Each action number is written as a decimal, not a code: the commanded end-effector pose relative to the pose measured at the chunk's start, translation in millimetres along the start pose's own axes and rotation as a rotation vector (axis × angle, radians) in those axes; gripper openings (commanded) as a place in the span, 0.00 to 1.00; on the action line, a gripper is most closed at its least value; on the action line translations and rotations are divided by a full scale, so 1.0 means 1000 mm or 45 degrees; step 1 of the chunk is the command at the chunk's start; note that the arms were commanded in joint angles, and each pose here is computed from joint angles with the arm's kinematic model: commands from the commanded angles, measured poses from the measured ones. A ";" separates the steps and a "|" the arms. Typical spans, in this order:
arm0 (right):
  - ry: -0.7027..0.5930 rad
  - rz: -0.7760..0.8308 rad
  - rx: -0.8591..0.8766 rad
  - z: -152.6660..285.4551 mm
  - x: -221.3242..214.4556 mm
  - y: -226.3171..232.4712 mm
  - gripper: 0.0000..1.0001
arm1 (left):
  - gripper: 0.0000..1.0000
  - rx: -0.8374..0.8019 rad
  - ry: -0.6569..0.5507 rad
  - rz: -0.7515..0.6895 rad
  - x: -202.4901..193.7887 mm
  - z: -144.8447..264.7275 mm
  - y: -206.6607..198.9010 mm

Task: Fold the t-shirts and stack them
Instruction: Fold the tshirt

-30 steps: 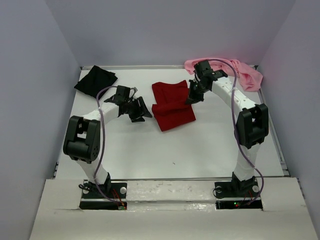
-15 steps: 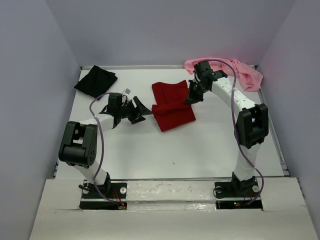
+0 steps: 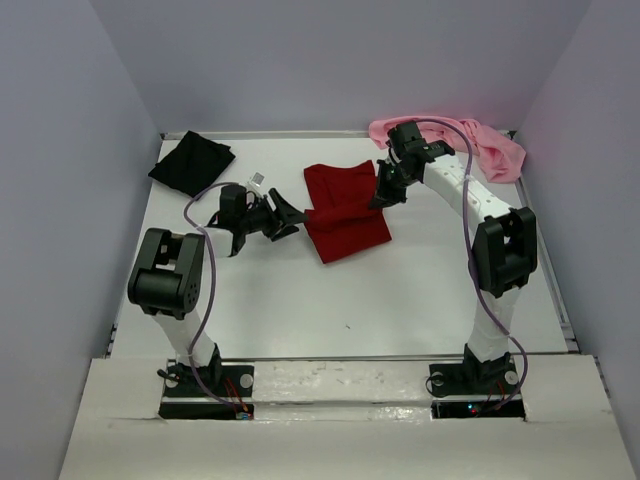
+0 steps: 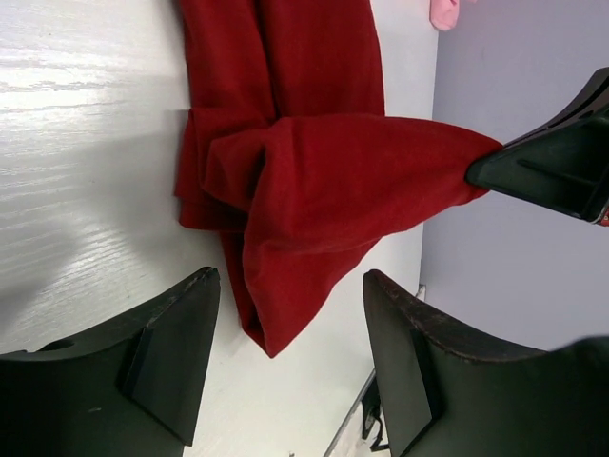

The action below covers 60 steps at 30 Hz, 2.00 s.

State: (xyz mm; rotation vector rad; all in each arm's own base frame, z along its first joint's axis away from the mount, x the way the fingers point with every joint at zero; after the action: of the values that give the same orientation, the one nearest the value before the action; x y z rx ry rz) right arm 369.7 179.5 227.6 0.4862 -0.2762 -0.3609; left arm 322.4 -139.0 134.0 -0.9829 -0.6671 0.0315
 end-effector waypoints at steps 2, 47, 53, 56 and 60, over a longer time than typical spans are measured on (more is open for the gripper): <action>-0.049 0.007 0.061 0.008 0.005 0.006 0.00 | 0.71 -0.067 -0.026 -0.046 0.003 -0.002 -0.002; -0.048 -0.006 0.050 0.005 0.005 0.000 0.00 | 0.19 -0.173 -0.008 -0.035 0.008 -0.028 -0.003; -0.050 -0.007 0.046 0.005 0.005 -0.001 0.00 | 0.00 -0.201 -0.013 -0.047 0.011 -0.024 -0.011; -0.063 -0.018 0.040 0.006 0.008 -0.003 0.00 | 0.00 -0.224 -0.025 -0.061 0.016 -0.018 -0.020; -0.076 -0.019 0.034 0.008 0.008 -0.003 0.00 | 0.00 -0.244 -0.036 -0.106 0.023 -0.008 -0.037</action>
State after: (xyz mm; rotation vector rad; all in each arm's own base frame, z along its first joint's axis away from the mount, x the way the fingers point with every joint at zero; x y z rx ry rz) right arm 370.8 173.7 218.3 0.4779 -0.2695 -0.3772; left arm 333.3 -155.0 119.8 -1.0791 -0.6221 0.0222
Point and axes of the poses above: each gripper's point midway between its finger pads, its own z axis back along the fingers, its own y axis along the line the jaws close on, x = y × z, the point moved 10 cm from there along z, back along the fingers, and after that the axes turned 15 degrees about -z, right-handed, at the moved point
